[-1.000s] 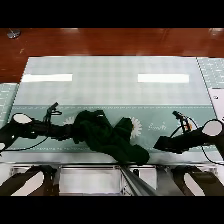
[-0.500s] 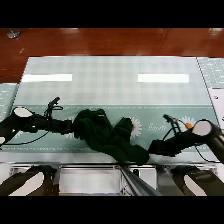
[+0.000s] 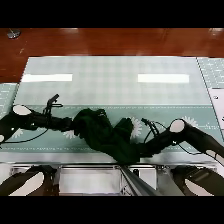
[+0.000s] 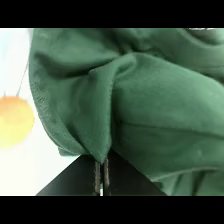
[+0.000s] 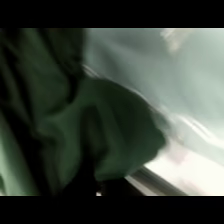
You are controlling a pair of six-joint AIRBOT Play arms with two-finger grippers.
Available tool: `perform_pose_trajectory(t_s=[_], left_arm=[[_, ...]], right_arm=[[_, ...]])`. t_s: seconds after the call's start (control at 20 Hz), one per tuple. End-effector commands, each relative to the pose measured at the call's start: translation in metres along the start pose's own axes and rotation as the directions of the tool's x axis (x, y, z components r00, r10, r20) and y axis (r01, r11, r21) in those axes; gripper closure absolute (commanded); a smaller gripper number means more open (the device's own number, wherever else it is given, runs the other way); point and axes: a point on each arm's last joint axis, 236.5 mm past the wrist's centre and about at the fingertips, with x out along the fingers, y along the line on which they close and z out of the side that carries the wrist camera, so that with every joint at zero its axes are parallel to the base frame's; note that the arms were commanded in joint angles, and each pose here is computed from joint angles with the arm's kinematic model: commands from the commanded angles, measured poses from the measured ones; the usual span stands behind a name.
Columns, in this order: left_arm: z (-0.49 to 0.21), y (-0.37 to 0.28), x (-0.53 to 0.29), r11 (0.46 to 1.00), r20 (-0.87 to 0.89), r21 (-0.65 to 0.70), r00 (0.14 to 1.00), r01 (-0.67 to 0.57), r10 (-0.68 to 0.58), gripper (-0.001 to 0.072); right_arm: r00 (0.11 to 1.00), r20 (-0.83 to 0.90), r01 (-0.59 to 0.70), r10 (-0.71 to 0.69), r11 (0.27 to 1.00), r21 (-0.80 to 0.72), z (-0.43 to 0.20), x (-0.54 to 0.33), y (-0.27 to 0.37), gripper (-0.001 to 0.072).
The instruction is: Fold the shirts.
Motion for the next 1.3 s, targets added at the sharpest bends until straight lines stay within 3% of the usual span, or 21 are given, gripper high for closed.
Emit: perform_pose_trajectory(t_s=[0.0,0.2,0.35,0.55,0.75,0.95,1.1,1.25], left_arm=[[0.034,-0.025,-0.026,0.998,0.064,0.053,0.998,0.016,-0.019,0.0688],[0.121,-0.113,-0.13,0.97,0.364,0.24,0.93,-0.04,-0.051,0.0689],[0.155,-0.205,-0.238,0.912,0.606,0.388,0.783,-0.134,-0.142,0.0688],[0.131,-0.301,-0.358,0.82,0.785,0.491,0.558,-0.294,-0.271,0.0689],[0.071,-0.324,-0.453,0.783,0.933,0.34,0.292,-0.521,-0.211,0.0689],[0.001,-0.334,-0.503,0.734,0.983,0.167,0.055,-0.658,-0.175,0.0689],[-0.04,-0.34,-0.511,0.701,0.985,0.105,-0.023,-0.706,-0.172,0.0689],[-0.055,-0.329,-0.502,0.681,0.994,0.074,-0.004,-0.728,-0.113,0.0689]], right_arm=[[0.996,0.081,-0.014,0.023,0.994,-0.111,0.036,-0.024,0.025,0.0672],[0.914,0.404,0.141,-0.033,0.96,-0.241,0.126,-0.168,0.077,0.0673],[0.689,0.723,0.339,-0.053,0.905,-0.256,0.153,-0.324,0.135,0.0673],[0.392,0.919,0.55,0.042,0.79,-0.271,0.087,-0.459,0.226,0.0673],[0.172,0.967,0.665,0.188,0.702,-0.255,-0.018,-0.507,0.282,0.0672],[0.005,0.984,0.728,0.18,0.674,-0.127,-0.099,-0.522,0.277,0.0672],[-0.045,0.983,0.736,0.18,0.671,-0.089,-0.135,-0.52,0.273,0.0672],[0.018,0.993,0.726,0.118,0.681,-0.094,-0.142,-0.501,0.257,0.0672]])
